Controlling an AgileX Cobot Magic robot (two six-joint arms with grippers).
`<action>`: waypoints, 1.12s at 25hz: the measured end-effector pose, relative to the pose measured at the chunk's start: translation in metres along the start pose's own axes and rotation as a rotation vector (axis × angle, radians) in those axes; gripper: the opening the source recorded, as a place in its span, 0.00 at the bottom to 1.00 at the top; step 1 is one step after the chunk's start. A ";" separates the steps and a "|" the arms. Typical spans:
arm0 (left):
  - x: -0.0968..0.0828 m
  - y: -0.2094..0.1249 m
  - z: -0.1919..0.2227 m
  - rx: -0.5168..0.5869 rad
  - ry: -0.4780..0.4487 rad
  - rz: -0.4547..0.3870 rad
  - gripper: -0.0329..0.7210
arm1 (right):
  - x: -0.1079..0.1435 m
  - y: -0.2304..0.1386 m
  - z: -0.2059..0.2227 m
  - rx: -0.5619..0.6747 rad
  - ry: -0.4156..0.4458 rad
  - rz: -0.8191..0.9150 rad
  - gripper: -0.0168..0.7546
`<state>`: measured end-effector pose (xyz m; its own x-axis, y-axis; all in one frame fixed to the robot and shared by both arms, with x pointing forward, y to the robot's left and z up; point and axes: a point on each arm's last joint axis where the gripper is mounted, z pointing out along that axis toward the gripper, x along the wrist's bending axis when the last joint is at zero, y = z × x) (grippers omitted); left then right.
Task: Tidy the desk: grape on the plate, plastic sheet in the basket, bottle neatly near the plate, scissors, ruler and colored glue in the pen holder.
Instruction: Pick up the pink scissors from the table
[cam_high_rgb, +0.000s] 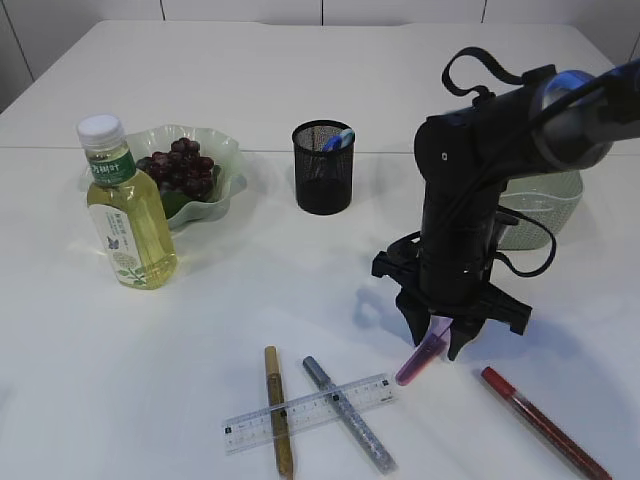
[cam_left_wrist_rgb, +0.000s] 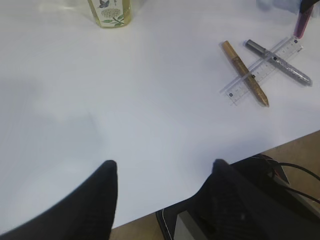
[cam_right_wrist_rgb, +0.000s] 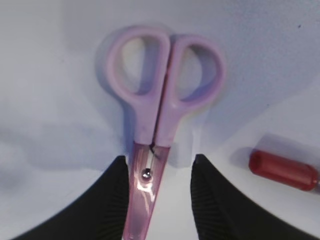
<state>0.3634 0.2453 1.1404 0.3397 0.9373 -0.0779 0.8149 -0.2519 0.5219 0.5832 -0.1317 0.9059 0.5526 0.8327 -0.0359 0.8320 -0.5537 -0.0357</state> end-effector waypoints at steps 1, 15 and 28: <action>0.000 0.000 0.000 0.000 0.000 0.000 0.62 | 0.000 0.000 0.001 0.002 -0.001 0.001 0.45; 0.000 0.000 0.000 0.000 0.000 0.000 0.62 | 0.004 0.002 0.003 -0.010 0.032 0.005 0.45; 0.001 0.000 0.000 -0.001 0.013 0.005 0.62 | 0.005 -0.001 0.003 0.015 0.047 0.026 0.45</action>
<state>0.3639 0.2464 1.1404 0.3370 0.9393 -0.0642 0.8130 -0.2560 0.5230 0.5853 -0.1270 0.9026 0.5759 0.8174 0.0101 0.8167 -0.5748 -0.0506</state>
